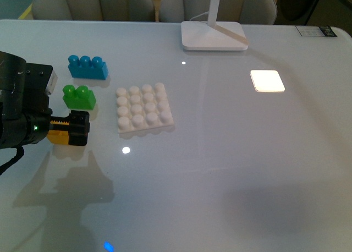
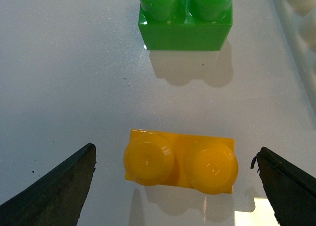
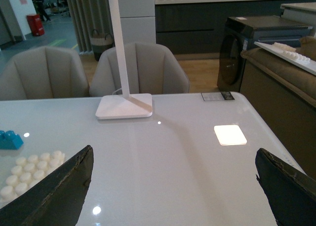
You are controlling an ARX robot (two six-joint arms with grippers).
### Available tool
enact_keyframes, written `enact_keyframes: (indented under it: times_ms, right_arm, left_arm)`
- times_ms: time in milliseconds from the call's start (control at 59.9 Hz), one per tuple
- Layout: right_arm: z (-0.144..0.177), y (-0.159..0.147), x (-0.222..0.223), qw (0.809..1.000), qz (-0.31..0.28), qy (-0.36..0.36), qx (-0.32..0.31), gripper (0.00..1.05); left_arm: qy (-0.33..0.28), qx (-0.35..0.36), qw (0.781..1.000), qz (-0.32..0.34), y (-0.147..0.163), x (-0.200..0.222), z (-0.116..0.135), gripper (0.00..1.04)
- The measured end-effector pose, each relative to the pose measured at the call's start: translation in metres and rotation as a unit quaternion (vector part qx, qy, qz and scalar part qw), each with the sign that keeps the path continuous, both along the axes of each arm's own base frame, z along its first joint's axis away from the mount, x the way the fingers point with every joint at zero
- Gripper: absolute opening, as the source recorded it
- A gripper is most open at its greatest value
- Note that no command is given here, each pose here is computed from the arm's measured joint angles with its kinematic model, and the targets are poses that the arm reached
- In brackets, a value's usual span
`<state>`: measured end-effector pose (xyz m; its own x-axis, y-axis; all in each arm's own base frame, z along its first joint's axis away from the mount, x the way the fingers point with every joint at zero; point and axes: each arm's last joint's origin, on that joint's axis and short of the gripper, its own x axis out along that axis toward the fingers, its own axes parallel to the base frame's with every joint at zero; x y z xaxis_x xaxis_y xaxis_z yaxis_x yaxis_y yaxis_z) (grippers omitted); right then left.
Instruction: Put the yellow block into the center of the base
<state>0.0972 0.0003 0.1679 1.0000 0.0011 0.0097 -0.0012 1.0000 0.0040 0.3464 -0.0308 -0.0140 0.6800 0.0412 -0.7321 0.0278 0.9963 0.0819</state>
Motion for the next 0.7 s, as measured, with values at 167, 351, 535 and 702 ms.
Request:
enact_keyframes:
  times_ms: [167, 351, 535, 702]
  right_arm:
    - [0.0, 0.0, 0.0, 1.0, 0.0, 0.0, 0.0, 0.96]
    - [0.0, 0.0, 0.0, 1.0, 0.0, 0.0, 0.0, 0.96]
    - [0.0, 0.0, 0.0, 1.0, 0.0, 0.0, 0.0, 0.96]
    - [0.0, 0.0, 0.0, 1.0, 0.0, 0.0, 0.0, 0.96]
  left_arm:
    - [0.01, -0.001, 1.0, -0.001, -0.001, 0.0, -0.005, 0.97]
    - [0.011, -0.001, 1.0, -0.004, -0.003, 0.003, -0.007, 0.97]
    - [0.016, 0.0, 1.0, -0.004, -0.003, 0.006, -0.012, 0.97]
    - [0.019, 0.001, 1.0, -0.004, -0.003, 0.007, -0.015, 0.97]
